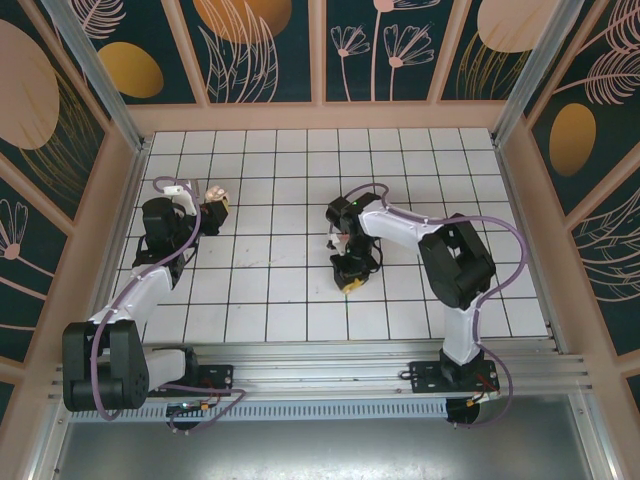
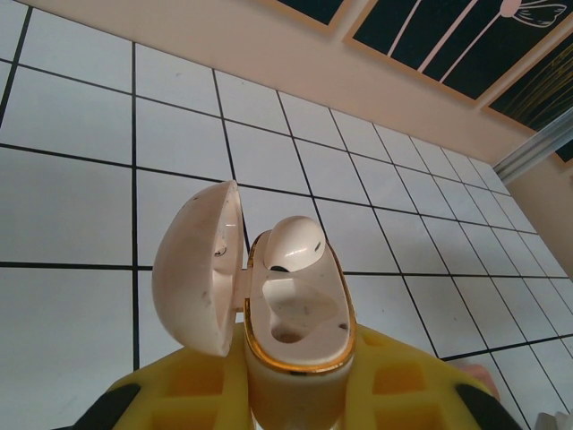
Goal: Insert the wireless bluetooth earbuds into the charging case
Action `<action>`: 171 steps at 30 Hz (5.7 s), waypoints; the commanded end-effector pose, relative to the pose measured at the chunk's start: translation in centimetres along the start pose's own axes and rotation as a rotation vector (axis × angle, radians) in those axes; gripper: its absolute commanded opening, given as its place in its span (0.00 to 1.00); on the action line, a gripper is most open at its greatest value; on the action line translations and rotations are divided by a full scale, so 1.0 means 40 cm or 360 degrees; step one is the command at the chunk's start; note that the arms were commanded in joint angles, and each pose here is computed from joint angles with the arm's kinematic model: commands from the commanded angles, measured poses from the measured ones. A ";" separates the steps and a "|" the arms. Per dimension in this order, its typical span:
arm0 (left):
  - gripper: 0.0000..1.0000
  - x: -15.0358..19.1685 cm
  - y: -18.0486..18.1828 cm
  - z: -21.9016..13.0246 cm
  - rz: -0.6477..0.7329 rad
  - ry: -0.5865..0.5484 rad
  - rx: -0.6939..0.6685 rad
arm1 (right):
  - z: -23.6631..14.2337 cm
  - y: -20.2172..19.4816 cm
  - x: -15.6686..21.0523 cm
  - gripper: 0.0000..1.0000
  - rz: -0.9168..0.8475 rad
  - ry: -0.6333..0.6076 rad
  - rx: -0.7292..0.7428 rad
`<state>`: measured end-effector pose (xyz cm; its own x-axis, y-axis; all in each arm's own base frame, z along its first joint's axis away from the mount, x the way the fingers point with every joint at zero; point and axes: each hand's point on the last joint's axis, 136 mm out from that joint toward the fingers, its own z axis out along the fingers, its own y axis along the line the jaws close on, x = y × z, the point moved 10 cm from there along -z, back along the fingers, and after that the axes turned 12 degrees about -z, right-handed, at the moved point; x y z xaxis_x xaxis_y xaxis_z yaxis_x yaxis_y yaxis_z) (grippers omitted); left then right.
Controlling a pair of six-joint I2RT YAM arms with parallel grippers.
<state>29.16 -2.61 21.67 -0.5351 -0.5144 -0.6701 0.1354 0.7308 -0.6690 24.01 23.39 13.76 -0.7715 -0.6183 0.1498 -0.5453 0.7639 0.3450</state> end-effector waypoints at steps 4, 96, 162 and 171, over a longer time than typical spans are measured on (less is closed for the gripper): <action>0.11 -0.024 -0.014 0.003 0.0043 -0.0015 0.0047 | 0.005 -0.031 -0.045 0.22 0.0026 -0.0032 0.0005; 0.10 -0.025 -0.016 0.003 0.0011 -0.0009 0.0040 | -0.001 0.035 -0.027 0.39 -0.0240 -0.0076 0.0233; 0.10 0.143 -0.219 -0.037 0.1197 0.0109 0.1013 | -0.408 0.161 -0.024 0.21 -0.0851 -0.2095 -0.0171; 0.09 0.159 -0.240 -0.016 0.1271 0.0160 0.1087 | -0.396 0.224 0.033 0.21 -0.1136 -0.2427 -0.0234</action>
<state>23.82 -12.18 22.94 -0.2337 0.0490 -0.9711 0.8699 0.4566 -0.1863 24.33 26.39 29.29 -0.1878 -0.1360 -0.9727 -0.9085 0.4004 0.1194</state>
